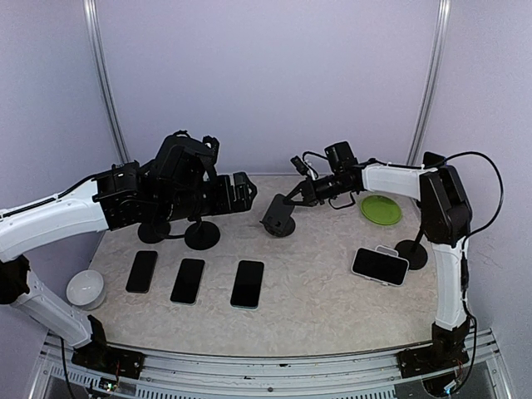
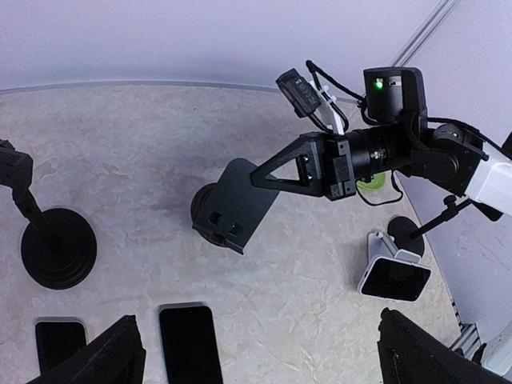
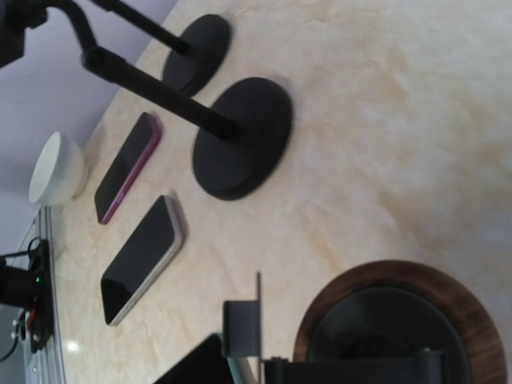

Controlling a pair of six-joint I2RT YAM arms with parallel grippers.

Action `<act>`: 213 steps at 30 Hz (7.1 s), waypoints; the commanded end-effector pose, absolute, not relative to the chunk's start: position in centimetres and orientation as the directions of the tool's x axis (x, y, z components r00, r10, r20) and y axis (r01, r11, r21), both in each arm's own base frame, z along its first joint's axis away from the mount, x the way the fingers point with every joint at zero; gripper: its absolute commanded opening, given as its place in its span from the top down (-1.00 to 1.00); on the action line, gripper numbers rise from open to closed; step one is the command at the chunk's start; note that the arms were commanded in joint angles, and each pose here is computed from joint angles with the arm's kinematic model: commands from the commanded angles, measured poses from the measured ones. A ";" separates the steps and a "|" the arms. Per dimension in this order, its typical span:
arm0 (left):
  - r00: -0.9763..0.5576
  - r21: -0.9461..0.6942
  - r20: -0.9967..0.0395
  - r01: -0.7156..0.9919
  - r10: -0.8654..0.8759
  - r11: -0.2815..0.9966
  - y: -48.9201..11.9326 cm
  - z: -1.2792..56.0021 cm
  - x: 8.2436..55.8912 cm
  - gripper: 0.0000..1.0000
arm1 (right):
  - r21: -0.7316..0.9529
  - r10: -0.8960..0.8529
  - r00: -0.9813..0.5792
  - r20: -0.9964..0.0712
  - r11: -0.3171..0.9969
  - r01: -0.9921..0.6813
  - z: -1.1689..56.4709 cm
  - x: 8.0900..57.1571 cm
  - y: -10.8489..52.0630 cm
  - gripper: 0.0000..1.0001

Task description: Remove the phone from the phone stand

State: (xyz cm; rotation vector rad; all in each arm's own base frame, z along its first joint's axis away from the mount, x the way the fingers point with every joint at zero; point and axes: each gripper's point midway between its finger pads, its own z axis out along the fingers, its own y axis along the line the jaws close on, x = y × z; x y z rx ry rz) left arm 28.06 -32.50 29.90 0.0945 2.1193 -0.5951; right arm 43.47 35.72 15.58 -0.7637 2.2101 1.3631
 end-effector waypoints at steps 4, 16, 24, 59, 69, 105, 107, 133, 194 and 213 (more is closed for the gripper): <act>-0.569 -0.387 -0.804 0.284 -0.171 0.877 -32.0 31.2 28.5 -0.98 | 0.651 -0.335 -0.701 -0.629 0.266 -0.711 15.2 42.1 40.2 1.00; -0.577 -0.389 -0.798 0.270 -0.176 0.881 -31.9 30.6 28.7 -0.98 | 0.655 -0.367 -0.689 -0.625 0.235 -0.718 14.1 42.8 42.4 1.00; -0.581 -0.387 -0.795 0.261 -0.176 0.884 -31.8 30.3 28.9 -0.97 | 0.663 -0.361 -0.697 -0.619 0.235 -0.711 13.3 43.4 43.8 1.00; -0.547 -0.305 -0.837 0.503 0.025 0.809 -35.2 29.3 29.8 -0.98 | 0.488 -0.345 -0.663 -0.664 0.471 -0.735 23.6 32.9 32.4 -0.71; -0.553 -0.320 -0.831 0.549 0.049 0.772 -37.0 28.9 29.3 -0.98 | 0.462 -0.252 -0.767 -0.590 0.674 -0.576 21.3 30.7 21.4 -0.84; -0.553 -0.313 -0.826 0.611 0.109 0.727 -39.4 28.1 29.0 -0.98 | 0.267 -0.277 -0.848 -0.452 0.865 -0.425 16.3 29.9 14.5 -0.98; -0.554 -0.314 -0.825 0.614 0.112 0.724 -39.6 28.0 29.1 -0.98 | 0.285 -0.282 -0.833 -0.476 0.847 -0.450 17.2 29.8 15.4 -0.98; -0.544 -0.321 -0.829 0.648 0.125 0.690 -41.8 28.1 29.9 -0.98 | 0.162 0.084 -0.515 -0.853 0.981 -0.109 44.3 32.3 9.1 -1.00; -0.547 -0.343 -0.828 0.667 0.122 0.662 -42.3 27.8 32.4 -0.98 | 0.065 0.131 -0.740 -0.660 0.991 0.117 30.8 31.3 0.0 0.11; -0.541 -0.331 -0.833 0.657 0.118 0.677 -41.8 28.2 32.5 -0.98 | 0.033 0.062 -0.656 -0.752 0.998 0.057 34.5 34.2 -0.1 0.97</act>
